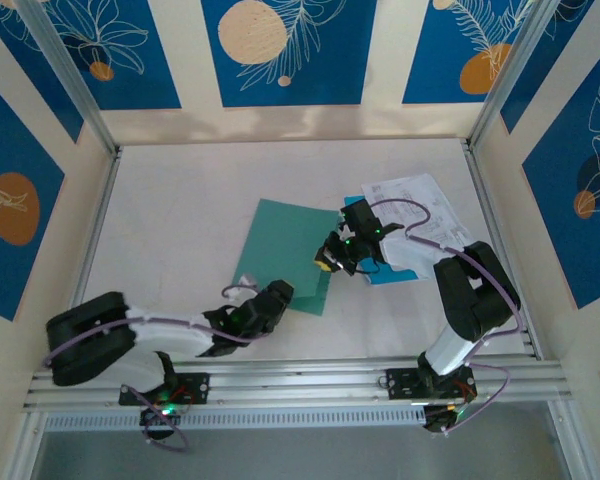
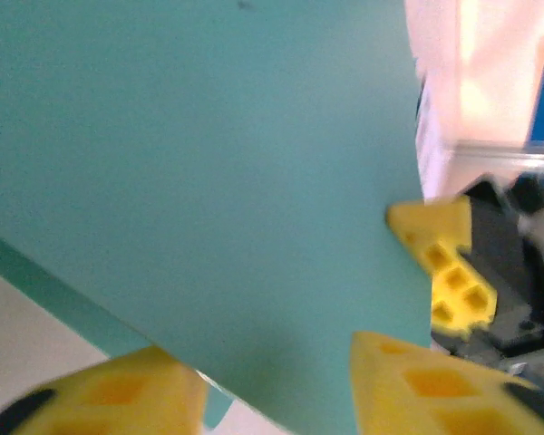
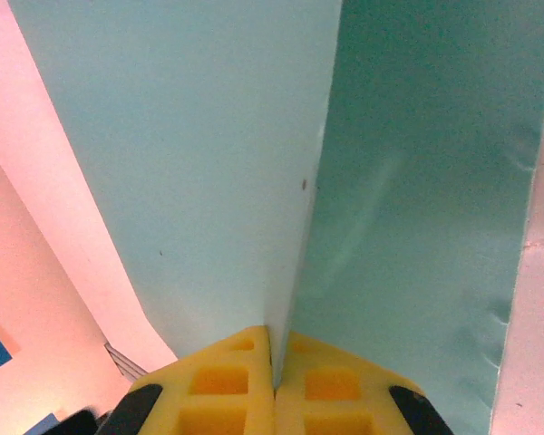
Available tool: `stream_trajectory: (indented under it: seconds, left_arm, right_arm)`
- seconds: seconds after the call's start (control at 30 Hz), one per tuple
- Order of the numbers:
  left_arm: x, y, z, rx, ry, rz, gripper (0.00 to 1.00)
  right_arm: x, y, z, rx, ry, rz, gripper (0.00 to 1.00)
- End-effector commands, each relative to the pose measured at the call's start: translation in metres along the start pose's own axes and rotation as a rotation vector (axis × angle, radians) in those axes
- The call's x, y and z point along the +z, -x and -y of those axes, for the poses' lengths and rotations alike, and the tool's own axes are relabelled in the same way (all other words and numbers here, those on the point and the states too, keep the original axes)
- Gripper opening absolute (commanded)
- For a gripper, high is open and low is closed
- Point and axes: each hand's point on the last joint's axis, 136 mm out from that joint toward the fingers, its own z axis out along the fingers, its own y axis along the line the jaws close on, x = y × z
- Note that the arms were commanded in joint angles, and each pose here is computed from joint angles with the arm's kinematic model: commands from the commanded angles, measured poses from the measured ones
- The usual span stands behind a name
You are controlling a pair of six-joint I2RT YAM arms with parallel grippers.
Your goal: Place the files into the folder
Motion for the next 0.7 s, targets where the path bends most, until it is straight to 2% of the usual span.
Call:
stream_trajectory:
  seconds: [0.0, 0.13, 0.27, 0.37, 0.53, 0.67]
  left_arm:
    - [-0.031, 0.012, 0.000, 0.355, 0.214, 0.000, 0.55]
    - [-0.044, 0.013, 0.021, 0.700, 0.247, -0.049, 0.68]
    - [-0.047, 0.002, 0.045, 1.078, 0.252, -0.140, 0.69]
    - [-0.047, -0.007, 0.062, 1.302, 0.261, -0.168, 0.71]
    - [-0.045, -0.018, 0.080, 1.601, 0.338, -0.113, 0.75]
    - [-0.034, -0.011, 0.074, 1.714, 0.519, -0.052, 0.76]
  right_arm:
    - [-0.009, -0.008, -0.010, -0.005, -0.010, -0.020, 0.00]
    - [-0.017, -0.008, -0.021, -0.022, -0.038, -0.015, 0.00]
    - [-0.023, -0.010, -0.030, -0.039, -0.074, -0.018, 0.00]
    - [-0.027, -0.011, -0.034, -0.041, -0.105, -0.022, 0.00]
    - [-0.032, -0.012, -0.043, -0.045, -0.109, -0.031, 0.00]
    - [-0.035, -0.014, -0.050, -0.057, -0.110, -0.039, 0.00]
